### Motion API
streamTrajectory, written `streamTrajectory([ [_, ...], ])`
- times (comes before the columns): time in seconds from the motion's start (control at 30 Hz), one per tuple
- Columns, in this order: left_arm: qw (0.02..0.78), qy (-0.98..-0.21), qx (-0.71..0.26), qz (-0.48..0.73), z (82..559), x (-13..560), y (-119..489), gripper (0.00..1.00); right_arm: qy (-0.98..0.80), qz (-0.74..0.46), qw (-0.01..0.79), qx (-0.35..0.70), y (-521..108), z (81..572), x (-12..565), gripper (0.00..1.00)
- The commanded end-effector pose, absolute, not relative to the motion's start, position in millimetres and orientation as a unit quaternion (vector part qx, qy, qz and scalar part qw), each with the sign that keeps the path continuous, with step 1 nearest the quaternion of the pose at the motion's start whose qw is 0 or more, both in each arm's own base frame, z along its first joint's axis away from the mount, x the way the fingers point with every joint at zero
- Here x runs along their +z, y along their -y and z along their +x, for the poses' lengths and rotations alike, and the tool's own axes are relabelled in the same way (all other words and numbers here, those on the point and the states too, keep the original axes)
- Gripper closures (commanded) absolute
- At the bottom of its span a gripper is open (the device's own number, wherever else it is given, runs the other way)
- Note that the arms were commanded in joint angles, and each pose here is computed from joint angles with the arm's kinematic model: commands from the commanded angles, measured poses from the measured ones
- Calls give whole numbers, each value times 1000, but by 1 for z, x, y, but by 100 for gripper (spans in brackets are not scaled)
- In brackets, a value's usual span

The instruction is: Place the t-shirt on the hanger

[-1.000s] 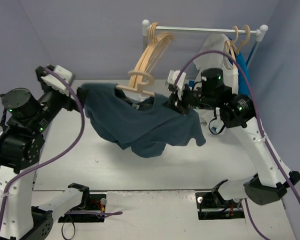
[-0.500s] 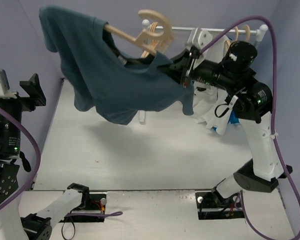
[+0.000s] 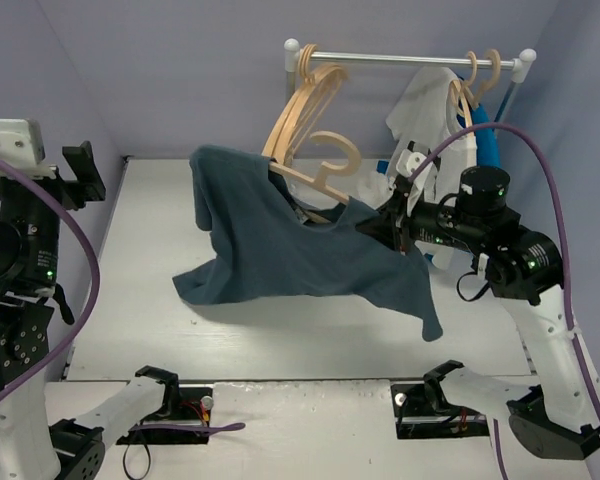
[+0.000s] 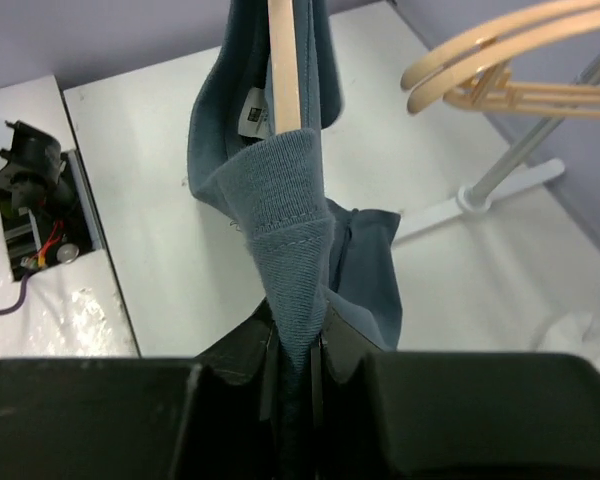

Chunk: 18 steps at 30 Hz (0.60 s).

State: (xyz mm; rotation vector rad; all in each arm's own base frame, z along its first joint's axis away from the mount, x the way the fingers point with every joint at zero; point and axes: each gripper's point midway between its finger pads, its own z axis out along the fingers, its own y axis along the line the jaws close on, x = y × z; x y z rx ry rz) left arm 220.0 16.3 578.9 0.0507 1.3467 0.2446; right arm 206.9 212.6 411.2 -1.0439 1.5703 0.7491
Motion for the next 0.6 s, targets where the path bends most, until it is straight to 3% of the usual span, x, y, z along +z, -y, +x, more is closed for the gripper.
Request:
streamTrajectory([
  [0.0, 784, -612, 98, 25, 239, 587, -7, 24, -690, -412, 517, 295, -203, 212, 388, 100],
  [0.37, 772, -630, 61, 59, 259, 569, 15, 24, -806, -384, 395, 216, -174, 220, 280, 100],
  [0.57, 764, -639, 47, 78, 264, 557, 24, 24, -869, -290, 394, 72, -116, 264, 263, 100],
])
